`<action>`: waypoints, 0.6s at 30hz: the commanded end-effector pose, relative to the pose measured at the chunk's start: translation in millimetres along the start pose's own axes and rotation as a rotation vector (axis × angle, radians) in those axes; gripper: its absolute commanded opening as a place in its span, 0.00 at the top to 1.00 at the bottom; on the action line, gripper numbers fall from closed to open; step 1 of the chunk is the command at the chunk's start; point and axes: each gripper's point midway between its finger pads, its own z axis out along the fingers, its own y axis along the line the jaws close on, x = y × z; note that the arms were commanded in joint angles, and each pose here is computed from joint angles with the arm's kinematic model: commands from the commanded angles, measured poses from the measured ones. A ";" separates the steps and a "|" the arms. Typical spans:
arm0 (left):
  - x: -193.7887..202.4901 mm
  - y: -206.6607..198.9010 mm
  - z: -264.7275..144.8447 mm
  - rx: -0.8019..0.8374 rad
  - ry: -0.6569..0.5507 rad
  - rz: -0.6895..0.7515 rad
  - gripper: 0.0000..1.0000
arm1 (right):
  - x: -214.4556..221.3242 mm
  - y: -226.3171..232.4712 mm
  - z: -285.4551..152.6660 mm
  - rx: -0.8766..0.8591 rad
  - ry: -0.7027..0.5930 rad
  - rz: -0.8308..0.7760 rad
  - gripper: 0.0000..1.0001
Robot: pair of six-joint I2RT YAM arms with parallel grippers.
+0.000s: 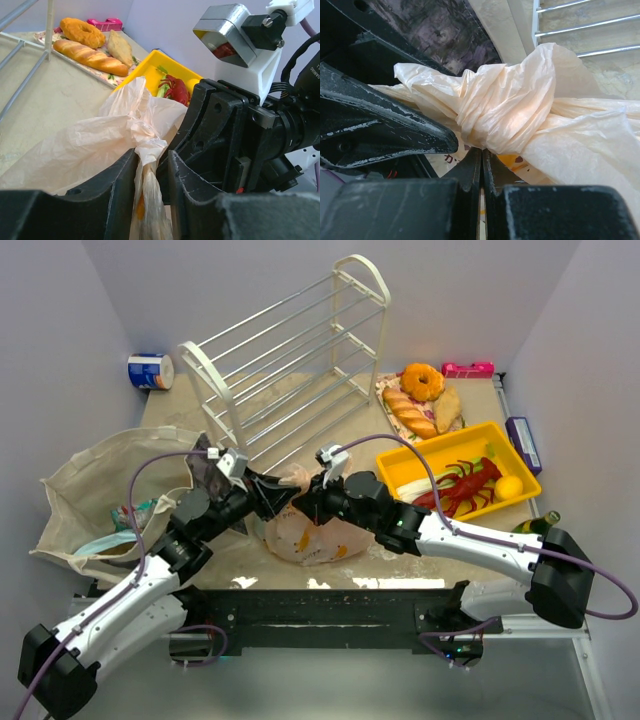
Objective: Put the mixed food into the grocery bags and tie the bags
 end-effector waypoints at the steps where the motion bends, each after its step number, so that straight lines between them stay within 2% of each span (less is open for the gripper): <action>1: -24.4 -13.5 6.8 0.044 -0.048 0.016 0.65 | -25.1 12.1 1.2 -0.023 -0.057 -0.028 1.00; 5: -18.9 -11.6 12.4 0.047 -0.023 0.017 0.80 | -25.1 10.2 -1.2 -0.014 -0.053 -0.040 1.00; 6: -17.5 -10.8 13.1 0.047 -0.018 0.018 0.90 | -24.3 8.8 -1.6 -0.008 -0.051 -0.044 1.00; 8: -14.2 -10.2 15.3 0.052 -0.007 0.025 1.00 | -26.1 5.0 -5.9 0.012 -0.058 -0.046 1.00; 12: -21.6 -10.9 10.3 0.055 -0.062 0.050 1.00 | -28.7 -15.7 -16.7 0.121 -0.081 -0.044 1.00; 16: -36.4 -16.9 -5.4 0.073 -0.181 0.073 1.00 | -35.1 -27.7 -27.0 0.188 -0.119 -0.016 0.99; 17: -34.0 -16.6 -8.2 0.079 -0.197 0.069 1.00 | -36.9 -23.9 -28.1 0.173 -0.122 -0.011 0.92; 18: -32.6 -17.8 -9.9 0.087 -0.206 0.064 1.00 | -44.1 -18.3 -31.3 0.155 -0.138 0.007 0.75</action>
